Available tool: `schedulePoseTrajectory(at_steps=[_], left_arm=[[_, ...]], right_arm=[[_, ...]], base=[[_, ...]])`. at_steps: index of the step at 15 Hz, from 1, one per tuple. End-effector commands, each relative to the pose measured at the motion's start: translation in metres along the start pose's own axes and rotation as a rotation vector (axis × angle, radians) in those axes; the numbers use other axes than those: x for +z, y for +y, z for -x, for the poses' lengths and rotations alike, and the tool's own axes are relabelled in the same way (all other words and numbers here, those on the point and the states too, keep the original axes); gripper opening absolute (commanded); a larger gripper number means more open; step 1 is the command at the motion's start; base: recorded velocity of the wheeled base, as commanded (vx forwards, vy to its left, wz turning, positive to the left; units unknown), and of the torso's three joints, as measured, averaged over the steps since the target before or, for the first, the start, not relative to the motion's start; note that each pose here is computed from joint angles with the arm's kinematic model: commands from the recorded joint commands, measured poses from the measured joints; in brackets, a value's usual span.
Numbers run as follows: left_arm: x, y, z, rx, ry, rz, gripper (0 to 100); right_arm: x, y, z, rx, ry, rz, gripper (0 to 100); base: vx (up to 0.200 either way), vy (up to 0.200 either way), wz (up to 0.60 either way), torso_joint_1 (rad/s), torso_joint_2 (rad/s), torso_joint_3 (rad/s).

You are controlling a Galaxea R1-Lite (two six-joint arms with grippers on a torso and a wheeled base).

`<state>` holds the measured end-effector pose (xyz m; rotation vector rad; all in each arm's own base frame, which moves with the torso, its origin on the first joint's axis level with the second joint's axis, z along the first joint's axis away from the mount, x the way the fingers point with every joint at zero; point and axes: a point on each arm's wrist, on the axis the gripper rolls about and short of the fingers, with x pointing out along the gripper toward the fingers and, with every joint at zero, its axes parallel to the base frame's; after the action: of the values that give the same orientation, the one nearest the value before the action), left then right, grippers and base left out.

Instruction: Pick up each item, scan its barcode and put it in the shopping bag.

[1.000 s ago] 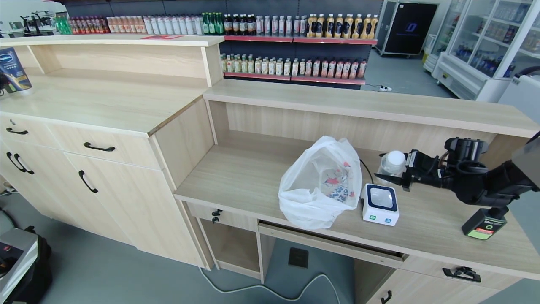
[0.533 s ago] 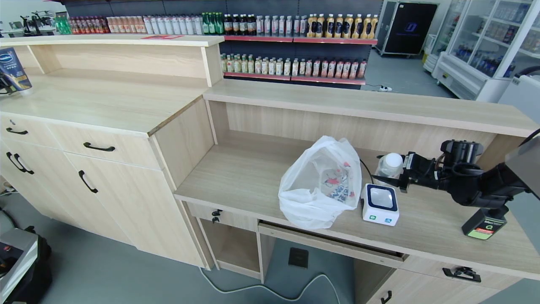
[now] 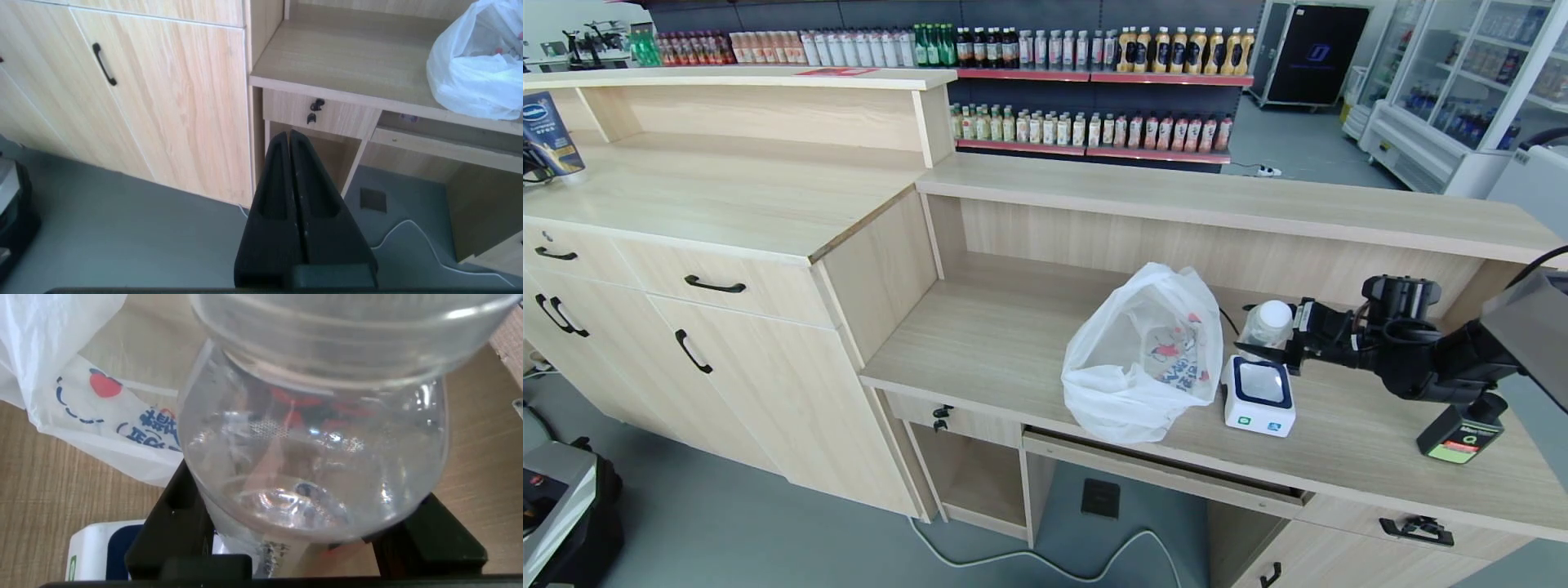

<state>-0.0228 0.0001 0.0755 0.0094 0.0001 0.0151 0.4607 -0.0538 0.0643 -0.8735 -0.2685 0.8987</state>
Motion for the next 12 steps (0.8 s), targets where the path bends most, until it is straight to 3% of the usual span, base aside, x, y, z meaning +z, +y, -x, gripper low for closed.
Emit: schedulePoseTrajectory(at_steps=[1, 12], left_arm=[[0.000, 0.000, 0.000, 0.000, 0.000, 0.000, 0], [0.000, 0.000, 0.000, 0.000, 0.000, 0.000, 0]], right_arm=[[-0.004, 0.002, -0.001, 0.001, 0.002, -0.003, 0], [-0.016, 0.002, -0.007, 0.001, -0.007, -0.001, 0]], base=[[0.000, 0.000, 0.00, 0.000, 0.00, 0.000], [0.000, 0.000, 0.00, 0.000, 0.00, 0.000]])
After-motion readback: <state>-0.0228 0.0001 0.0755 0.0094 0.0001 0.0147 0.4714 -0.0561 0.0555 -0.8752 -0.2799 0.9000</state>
